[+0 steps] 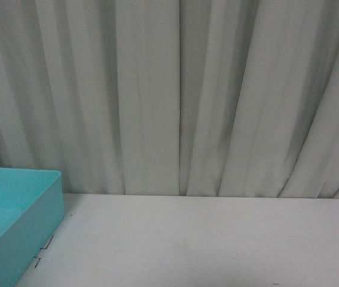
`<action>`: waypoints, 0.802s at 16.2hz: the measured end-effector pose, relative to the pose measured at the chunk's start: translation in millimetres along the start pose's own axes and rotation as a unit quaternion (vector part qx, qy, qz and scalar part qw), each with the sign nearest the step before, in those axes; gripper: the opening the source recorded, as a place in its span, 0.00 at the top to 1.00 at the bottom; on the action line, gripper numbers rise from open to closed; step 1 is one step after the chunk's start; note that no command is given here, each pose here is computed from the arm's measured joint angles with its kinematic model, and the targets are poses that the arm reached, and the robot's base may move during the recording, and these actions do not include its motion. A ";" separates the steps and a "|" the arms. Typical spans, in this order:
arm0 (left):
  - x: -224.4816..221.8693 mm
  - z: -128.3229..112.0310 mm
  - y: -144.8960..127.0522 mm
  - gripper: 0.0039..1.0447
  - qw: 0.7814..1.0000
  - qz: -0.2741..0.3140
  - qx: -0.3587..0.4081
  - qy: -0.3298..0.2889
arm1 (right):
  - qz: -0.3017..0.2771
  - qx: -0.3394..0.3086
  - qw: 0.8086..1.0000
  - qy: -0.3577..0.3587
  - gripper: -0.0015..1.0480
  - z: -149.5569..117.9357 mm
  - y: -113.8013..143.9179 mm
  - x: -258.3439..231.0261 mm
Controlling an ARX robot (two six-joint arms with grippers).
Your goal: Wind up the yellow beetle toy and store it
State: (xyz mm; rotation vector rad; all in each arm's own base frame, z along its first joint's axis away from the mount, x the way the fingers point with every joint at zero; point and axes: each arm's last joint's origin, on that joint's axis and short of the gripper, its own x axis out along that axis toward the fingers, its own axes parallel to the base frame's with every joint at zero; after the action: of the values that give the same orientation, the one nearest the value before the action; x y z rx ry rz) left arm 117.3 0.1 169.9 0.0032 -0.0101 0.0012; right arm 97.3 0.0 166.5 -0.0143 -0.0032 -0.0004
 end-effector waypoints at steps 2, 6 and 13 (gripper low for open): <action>-3.0 0.0 0.0 0.99 1.000 0.000 0.000 0.000 | 0.000 0.000 1.000 0.000 0.06 0.0 0.0 0.0; -7.6 -0.5 0.0 0.99 1.000 0.000 0.000 0.001 | 0.000 0.000 1.000 0.000 0.06 0.0 0.0 0.0; -19.9 -3.8 0.0 0.99 1.000 0.000 0.000 0.007 | 0.000 0.000 1.000 0.000 0.06 0.0 0.0 0.0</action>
State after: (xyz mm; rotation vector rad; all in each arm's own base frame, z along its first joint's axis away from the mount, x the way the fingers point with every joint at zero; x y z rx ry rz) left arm 97.5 0.1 165.8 0.0032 0.0040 0.0015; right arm 97.3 0.0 166.6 -0.0147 -0.0036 -0.0004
